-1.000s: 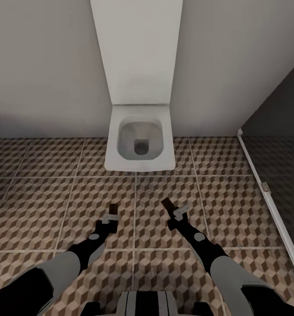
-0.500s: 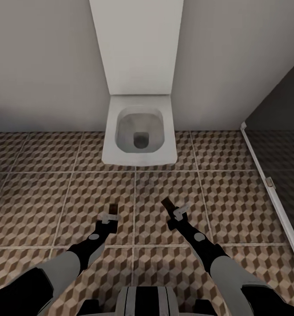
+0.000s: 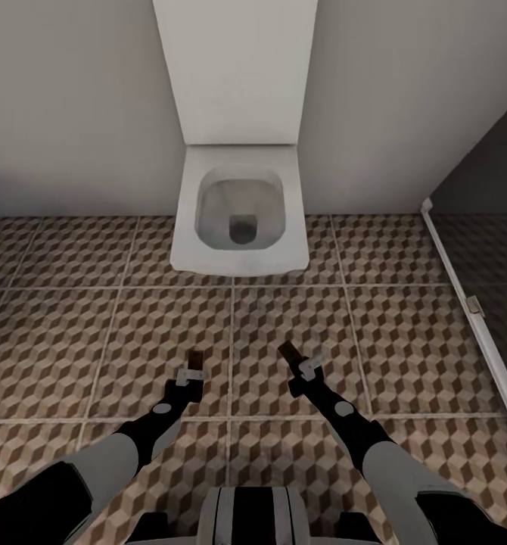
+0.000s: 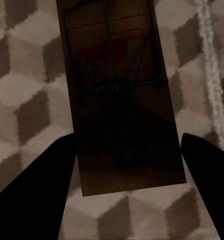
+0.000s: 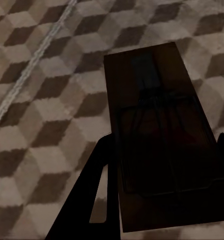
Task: Take the four mousetraps from the cabinet in the bathroom and place them on the bathroom floor. Make sure all four end up on the same floor surface, and ensure that at least two of them are either under or directly next to the same bathroom sink.
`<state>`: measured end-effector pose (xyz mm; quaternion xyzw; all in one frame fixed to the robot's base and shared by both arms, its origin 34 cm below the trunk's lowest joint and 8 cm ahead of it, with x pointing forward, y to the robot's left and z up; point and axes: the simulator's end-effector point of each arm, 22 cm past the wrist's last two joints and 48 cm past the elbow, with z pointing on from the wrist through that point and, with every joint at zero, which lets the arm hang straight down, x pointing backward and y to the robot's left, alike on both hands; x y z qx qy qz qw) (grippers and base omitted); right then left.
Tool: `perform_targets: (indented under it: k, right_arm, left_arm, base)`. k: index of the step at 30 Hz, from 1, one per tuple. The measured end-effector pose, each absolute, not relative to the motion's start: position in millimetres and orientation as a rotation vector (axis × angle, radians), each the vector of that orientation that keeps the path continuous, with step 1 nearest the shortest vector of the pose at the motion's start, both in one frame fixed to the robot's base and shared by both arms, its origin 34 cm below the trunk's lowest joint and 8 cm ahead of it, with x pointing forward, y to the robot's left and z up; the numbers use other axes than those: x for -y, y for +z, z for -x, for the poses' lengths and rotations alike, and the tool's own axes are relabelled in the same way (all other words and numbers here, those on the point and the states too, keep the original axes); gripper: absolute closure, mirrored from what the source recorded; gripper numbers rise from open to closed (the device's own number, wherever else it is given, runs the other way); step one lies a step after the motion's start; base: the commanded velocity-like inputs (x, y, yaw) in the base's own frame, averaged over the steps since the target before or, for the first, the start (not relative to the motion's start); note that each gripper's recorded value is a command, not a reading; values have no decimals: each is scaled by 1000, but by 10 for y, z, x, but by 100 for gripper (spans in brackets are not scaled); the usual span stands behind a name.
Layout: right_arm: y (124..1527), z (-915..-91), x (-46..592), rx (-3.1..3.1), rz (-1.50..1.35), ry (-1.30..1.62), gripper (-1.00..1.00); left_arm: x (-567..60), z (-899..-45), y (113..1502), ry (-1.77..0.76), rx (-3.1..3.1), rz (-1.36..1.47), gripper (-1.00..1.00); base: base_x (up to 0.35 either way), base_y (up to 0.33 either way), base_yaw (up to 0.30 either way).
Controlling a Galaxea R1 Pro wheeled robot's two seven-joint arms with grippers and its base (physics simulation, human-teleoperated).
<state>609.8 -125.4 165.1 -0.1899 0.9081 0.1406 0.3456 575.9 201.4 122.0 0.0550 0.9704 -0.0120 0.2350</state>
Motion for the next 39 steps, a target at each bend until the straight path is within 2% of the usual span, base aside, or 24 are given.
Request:
perform_targets:
  k: [28, 39]
  right_arm:
    - [1247, -5903, 1258, -2388, 491, 376, 100]
    - [1251, -5904, 1257, -2387, 492, 376, 100]
  left_arm:
    - [-2014, -5553, 827, -34, -2694, -152, 100]
    - [-2014, -5554, 831, -34, -2693, -151, 100]
  base:
    - [3, 0, 0]
    - [280, 0, 0]
